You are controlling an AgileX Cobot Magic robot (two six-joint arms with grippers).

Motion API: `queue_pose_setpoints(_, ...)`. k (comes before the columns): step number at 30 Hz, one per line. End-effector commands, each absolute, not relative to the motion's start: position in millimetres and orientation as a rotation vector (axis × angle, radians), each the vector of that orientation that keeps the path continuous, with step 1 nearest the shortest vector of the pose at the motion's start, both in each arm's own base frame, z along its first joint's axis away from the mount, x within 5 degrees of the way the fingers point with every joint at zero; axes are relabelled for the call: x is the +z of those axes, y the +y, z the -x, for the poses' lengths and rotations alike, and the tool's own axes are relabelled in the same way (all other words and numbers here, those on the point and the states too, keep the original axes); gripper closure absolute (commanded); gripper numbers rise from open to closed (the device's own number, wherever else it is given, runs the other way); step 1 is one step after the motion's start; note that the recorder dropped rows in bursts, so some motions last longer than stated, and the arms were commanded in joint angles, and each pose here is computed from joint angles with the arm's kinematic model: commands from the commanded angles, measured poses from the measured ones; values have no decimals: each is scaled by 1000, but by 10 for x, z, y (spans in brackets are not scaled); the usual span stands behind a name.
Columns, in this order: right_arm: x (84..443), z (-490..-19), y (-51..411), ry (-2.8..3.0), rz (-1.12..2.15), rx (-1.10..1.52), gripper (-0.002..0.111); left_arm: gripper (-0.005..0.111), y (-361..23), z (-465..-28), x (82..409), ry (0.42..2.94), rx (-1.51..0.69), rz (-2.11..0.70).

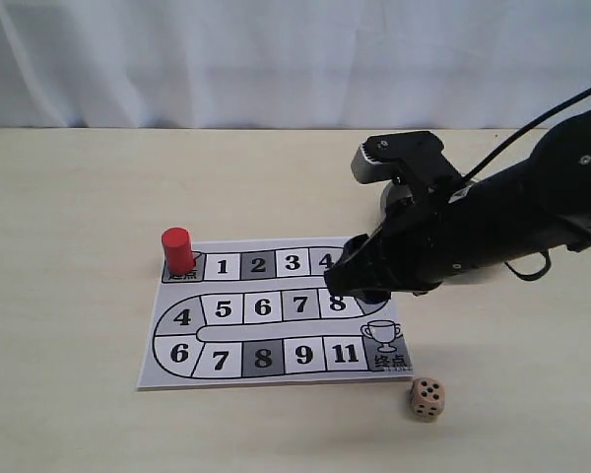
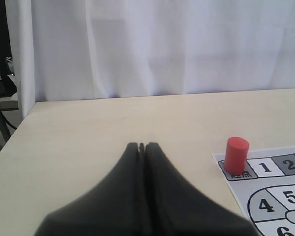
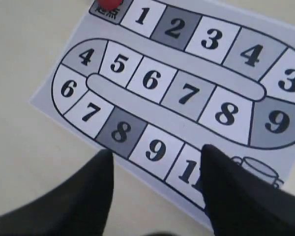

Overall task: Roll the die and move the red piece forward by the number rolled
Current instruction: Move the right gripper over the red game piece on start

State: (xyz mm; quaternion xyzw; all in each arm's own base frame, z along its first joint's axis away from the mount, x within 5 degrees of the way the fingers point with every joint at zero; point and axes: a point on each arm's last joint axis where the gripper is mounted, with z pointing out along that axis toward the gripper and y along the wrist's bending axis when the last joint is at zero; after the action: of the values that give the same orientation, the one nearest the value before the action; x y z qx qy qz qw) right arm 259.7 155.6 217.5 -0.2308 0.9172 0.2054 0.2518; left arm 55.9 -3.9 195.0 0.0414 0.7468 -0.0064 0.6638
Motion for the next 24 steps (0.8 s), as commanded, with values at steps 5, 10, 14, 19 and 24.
queue_pose_setpoints(5, 2092, -2880, 1772, 2337, 673, 657, 51, 107, -39, -558, 1954, 1677, -13, -95)
queue_pose_setpoints(10, 1938, -3010, 1896, 2288, 700, 728, 51, 107, -39, -558, 1954, 1677, -13, -95)
queue_pose_setpoints(14, 1893, -3054, 2109, 2253, 771, 624, 48, 107, -39, -558, 1954, 1677, -13, -95)
queue_pose_setpoints(19, 1883, -3050, 2461, 2183, 794, 502, 31, 107, -39, -558, 1954, 1677, -13, -95)
queue_pose_setpoints(24, 1851, -3105, 2785, 2131, 818, 477, 31, 107, -39, -558, 1954, 1677, -13, -95)
